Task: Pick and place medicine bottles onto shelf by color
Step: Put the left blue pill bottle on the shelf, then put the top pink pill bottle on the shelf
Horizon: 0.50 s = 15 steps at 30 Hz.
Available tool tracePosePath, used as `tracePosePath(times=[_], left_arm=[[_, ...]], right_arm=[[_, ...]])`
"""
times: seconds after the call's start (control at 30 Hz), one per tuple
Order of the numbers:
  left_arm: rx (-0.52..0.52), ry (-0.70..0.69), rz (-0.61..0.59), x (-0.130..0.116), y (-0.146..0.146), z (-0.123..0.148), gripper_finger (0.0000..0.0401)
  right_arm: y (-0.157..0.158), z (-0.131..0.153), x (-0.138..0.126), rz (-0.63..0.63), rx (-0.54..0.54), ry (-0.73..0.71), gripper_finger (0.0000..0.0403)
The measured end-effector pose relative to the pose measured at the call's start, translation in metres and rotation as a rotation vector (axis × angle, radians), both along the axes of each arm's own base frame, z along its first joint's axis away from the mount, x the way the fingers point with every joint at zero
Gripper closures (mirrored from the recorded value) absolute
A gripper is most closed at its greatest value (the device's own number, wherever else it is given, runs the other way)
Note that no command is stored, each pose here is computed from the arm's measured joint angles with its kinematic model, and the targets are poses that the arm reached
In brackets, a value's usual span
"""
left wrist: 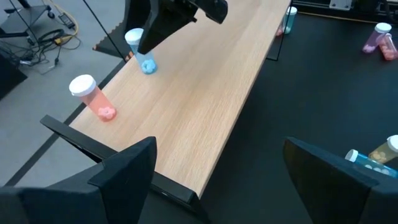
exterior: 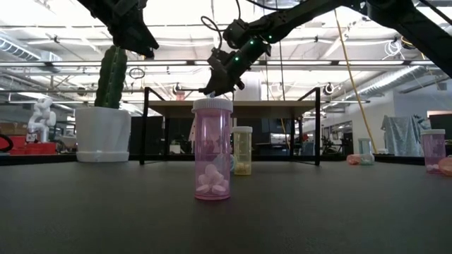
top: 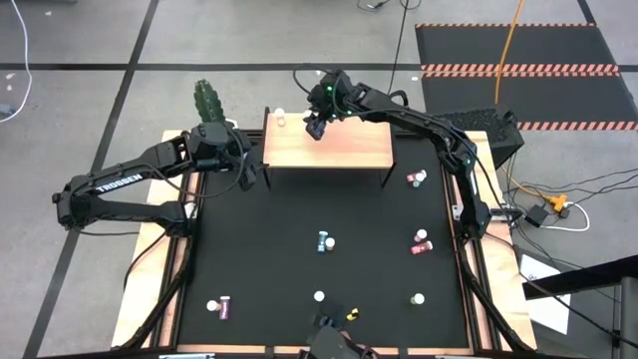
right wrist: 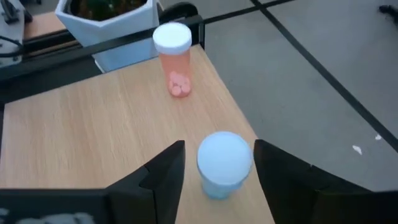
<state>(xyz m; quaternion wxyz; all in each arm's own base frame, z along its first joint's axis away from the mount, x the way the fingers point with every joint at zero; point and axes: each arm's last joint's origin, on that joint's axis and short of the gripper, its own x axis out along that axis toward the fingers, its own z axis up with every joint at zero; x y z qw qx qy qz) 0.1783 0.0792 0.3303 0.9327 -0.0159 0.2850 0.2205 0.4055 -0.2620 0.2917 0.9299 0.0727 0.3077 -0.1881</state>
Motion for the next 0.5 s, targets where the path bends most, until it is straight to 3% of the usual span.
tracePosePath(times=[0.23,0.5], left_arm=[[-0.025,-0.014,0.019,0.0,0.0,0.0,0.0057],[-0.185,-0.083,0.132,-0.006,-0.007,0.001,0.0057]], right_arm=[[0.004,0.017,-0.007,-0.014,-0.028,-0.022,0.0184],[0.044,0.086,-0.038,0.036,-0.085,-0.082,0.0179]])
